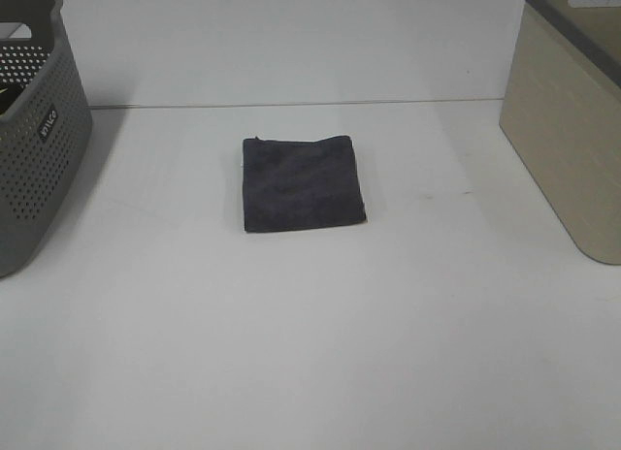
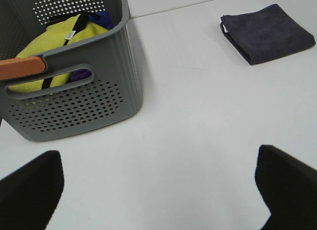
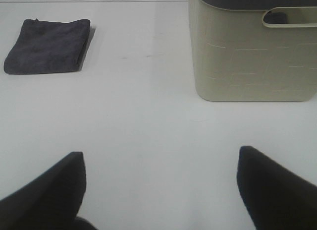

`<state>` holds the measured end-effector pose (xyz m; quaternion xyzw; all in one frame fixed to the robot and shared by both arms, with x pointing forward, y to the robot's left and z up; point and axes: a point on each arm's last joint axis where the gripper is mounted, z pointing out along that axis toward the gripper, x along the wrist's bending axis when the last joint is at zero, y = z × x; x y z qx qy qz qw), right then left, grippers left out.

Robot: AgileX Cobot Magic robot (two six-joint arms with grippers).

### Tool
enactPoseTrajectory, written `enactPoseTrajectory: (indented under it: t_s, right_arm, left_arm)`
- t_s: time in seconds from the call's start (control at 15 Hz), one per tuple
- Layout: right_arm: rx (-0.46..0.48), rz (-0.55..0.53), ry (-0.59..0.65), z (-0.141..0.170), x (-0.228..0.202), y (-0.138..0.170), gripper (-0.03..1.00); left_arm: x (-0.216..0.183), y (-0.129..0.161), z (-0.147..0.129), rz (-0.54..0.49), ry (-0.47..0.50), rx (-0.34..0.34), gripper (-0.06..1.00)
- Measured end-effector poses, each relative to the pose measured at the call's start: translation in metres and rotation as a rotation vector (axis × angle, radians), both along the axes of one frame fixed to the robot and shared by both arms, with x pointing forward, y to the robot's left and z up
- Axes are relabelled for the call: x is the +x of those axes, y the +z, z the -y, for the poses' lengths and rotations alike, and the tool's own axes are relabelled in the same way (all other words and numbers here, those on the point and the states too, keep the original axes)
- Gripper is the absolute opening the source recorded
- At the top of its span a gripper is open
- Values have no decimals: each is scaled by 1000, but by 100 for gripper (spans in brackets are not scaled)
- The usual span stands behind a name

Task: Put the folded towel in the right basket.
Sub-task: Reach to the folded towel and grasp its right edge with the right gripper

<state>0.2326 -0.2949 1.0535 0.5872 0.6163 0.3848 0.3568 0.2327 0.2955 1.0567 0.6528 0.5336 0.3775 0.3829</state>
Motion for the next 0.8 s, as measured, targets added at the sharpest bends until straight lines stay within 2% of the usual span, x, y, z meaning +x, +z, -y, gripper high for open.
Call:
enactPoseTrajectory:
  t_s: [0.8]
  right_arm:
    - [0, 0, 0, 0, 0, 0, 77]
  left_arm:
    - [0, 0, 0, 0, 0, 0, 99]
